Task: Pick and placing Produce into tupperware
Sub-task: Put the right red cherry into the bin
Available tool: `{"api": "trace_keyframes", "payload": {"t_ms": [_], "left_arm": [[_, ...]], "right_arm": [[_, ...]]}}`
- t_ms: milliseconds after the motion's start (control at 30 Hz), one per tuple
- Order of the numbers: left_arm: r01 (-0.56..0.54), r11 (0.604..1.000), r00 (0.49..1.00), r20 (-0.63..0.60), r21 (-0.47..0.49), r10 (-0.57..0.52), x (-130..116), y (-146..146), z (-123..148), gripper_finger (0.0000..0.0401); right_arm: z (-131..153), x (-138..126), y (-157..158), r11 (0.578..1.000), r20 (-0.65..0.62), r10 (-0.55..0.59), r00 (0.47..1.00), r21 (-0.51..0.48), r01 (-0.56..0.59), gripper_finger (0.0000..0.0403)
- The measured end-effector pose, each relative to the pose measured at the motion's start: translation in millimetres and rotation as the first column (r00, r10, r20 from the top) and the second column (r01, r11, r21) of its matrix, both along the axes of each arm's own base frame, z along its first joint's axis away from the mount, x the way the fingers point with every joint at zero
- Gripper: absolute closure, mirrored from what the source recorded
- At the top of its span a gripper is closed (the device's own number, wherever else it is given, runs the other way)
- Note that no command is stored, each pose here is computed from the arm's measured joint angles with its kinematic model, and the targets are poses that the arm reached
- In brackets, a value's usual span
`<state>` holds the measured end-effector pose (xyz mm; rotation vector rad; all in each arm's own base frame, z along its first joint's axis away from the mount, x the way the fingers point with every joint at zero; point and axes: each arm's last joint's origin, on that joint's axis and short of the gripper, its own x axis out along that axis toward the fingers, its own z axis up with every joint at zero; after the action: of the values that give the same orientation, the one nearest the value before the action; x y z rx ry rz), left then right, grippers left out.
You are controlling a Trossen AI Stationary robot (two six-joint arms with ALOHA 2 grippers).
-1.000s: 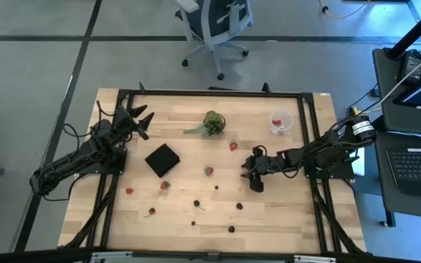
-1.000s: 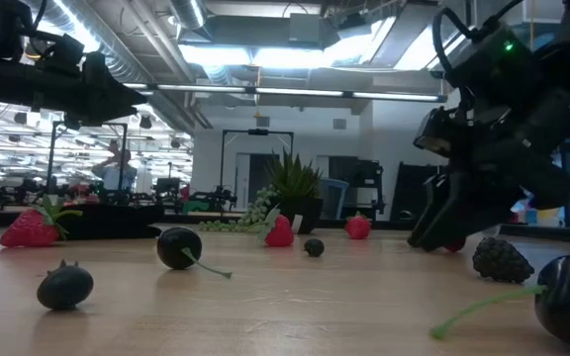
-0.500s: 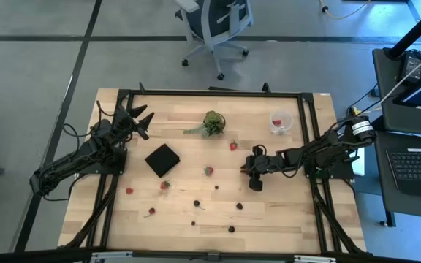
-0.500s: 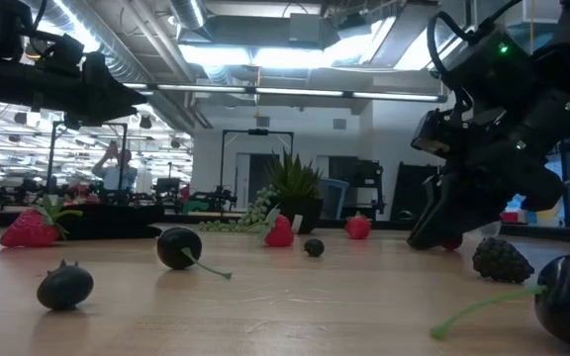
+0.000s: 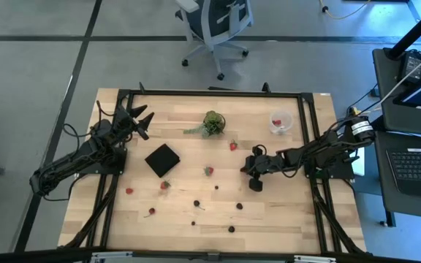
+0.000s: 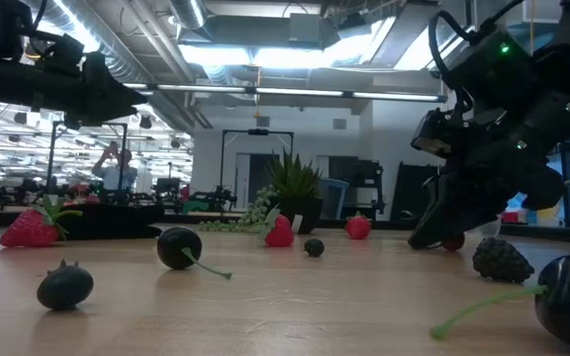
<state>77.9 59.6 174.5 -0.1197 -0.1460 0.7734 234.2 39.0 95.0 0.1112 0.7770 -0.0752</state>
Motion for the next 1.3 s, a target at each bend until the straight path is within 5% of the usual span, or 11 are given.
{"api": "trace_keyframes", "payload": {"t_ms": [300, 467, 667, 867, 1067, 1300], "left_arm": [[0.0, 1.0, 1.0, 0.0, 0.0, 0.0, 0.0, 0.0, 0.0, 0.0165], [-0.001, 1.0, 1.0, 0.0, 0.0, 0.001, 0.0, 0.0, -0.1, 0.0165], [-0.001, 1.0, 1.0, 0.0, 0.0, 0.001, -0.1, 0.0, 0.1, 0.0165], [-0.006, 1.0, 1.0, 0.0, 0.0, 0.006, -0.1, 0.1, 0.0, 0.0165], [-0.017, 1.0, 1.0, 0.001, -0.001, 0.017, -0.4, 0.3, 0.0, 0.0165], [-0.017, 1.0, 1.0, 0.001, -0.001, 0.017, -0.4, 0.3, 0.0, 0.0165]], "right_arm": [[38.8, 0.8, -4.7, 0.999, 0.09, -0.042, 0.995, -0.015, 0.044, 0.0401], [74.1, -3.2, -18.7, 0.974, 0.13, -0.185, 0.974, -0.103, 0.199, 0.0401], [118.5, -22.5, -45.5, 0.885, 0.107, -0.394, 0.913, -0.226, 0.408, 0.0402], [142.9, -56.0, -71.7, 0.798, 0.08, -0.571, 0.817, -0.18, 0.575, 0.0403], [138.2, -85.7, -94.7, 0.668, 0.016, -0.732, 0.681, -0.176, 0.723, 0.0403], [116.6, -92.7, -114.0, 0.592, -0.001, -0.796, 0.606, -0.21, 0.778, 0.0403]]}}
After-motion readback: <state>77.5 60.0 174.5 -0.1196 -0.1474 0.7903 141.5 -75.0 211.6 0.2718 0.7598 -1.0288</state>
